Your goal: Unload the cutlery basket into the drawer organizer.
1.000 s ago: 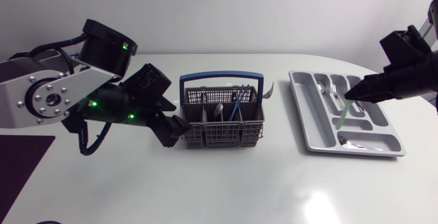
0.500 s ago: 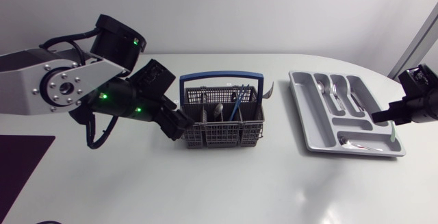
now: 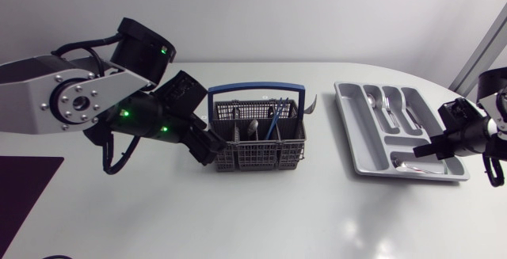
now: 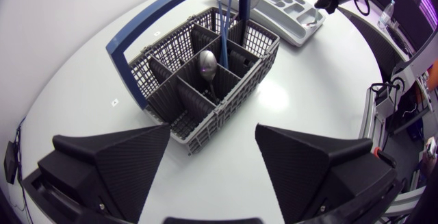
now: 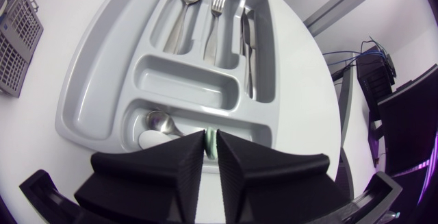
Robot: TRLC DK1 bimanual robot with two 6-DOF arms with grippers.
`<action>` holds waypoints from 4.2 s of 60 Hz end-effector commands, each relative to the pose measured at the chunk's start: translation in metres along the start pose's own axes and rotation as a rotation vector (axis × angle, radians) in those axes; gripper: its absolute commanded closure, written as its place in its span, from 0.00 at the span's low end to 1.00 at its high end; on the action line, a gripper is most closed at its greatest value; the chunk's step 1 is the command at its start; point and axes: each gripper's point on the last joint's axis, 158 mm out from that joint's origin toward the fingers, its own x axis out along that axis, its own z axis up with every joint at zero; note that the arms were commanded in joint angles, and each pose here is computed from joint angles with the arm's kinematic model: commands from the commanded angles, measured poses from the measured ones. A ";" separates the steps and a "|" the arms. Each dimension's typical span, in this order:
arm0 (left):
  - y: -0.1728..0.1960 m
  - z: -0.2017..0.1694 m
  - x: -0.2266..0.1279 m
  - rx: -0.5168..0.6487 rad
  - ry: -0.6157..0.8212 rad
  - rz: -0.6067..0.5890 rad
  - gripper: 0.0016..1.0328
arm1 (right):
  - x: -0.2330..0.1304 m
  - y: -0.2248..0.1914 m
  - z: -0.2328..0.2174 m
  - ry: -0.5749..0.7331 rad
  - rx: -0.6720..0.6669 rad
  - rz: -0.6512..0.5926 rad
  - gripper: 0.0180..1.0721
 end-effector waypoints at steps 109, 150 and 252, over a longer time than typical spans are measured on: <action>0.007 -0.004 0.003 -0.003 -0.070 0.051 0.16 | -0.185 0.348 0.119 -0.233 0.013 0.823 0.14; 0.026 -0.006 0.015 -0.009 -0.121 0.094 0.16 | -0.130 0.405 0.127 -0.225 0.043 0.762 0.36; 0.022 -0.015 0.026 -0.006 -0.107 0.080 0.16 | -0.110 0.427 0.144 -0.280 0.043 0.724 0.82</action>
